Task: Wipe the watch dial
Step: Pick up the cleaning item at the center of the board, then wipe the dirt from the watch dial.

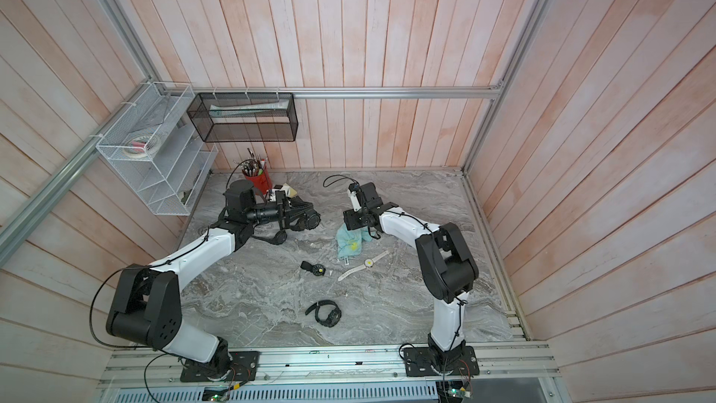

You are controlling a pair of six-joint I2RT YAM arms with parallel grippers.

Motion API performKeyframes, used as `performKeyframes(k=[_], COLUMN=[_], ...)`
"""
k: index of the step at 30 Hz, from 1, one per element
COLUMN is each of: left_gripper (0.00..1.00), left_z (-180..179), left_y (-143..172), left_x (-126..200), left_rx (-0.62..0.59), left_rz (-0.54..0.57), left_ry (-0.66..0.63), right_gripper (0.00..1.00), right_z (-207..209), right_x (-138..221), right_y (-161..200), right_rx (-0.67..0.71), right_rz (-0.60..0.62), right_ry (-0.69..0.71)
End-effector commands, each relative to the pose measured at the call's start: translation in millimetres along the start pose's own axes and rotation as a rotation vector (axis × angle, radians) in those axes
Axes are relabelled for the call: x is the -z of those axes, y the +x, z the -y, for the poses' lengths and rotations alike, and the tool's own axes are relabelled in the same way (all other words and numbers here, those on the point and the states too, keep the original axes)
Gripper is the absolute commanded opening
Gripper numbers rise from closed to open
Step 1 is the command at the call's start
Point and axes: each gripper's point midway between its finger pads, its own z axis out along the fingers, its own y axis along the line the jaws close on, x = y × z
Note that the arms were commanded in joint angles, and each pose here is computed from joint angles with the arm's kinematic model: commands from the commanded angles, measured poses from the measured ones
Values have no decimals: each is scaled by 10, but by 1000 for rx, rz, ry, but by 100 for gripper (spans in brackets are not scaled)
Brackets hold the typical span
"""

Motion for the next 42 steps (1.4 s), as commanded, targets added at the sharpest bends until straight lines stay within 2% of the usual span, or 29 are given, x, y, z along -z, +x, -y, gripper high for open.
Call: performKeyframes(k=[1, 4, 6, 7, 9, 12, 15, 20, 24, 32, 39, 42], left_gripper=[0, 0, 0, 0, 0, 0, 0, 0, 0, 0, 0, 0], left_z=[-22, -38, -27, -30, -26, -6, -8, 33, 81, 202, 201, 211], left_y=[-2, -12, -9, -8, -13, -9, -15, -65, -97, -6, 65, 86], left_x=[36, 39, 36, 37, 39, 43, 41, 32, 2, -102, -138, -144], left_rx=[-25, -21, -25, -23, -19, -21, -18, -32, -53, -119, -152, -160], left_rz=[-1, 0, -2, -2, 0, 0, 1, 23, 47, 54, 58, 57], left_ry=[4, 2, 4, 4, 5, 9, 11, 15, 8, -10, -43, -43], right_gripper=[68, 67, 62, 57, 35, 10, 2, 0, 0, 0, 0, 0], right_z=[-142, -124, -138, -149, -180, -223, -351, -600, -945, -1370, -1562, -1607], right_x=[-61, -149, -209, -227, -211, -39, 352, 1180, 1631, 1953, 2055, 1990], right_y=[155, 132, 143, 159, 173, 103, -72, -314, -304, -329, -406, -402], right_rx=[-42, -44, -47, -48, -51, -40, 17, 74, 172, 271, 300, 303], right_rz=[-61, -79, -101, -108, -109, -53, 96, 423, 575, 718, 778, 756], right_ry=[-80, -78, -88, -95, -113, -127, -163, -277, -391, -494, -556, -564])
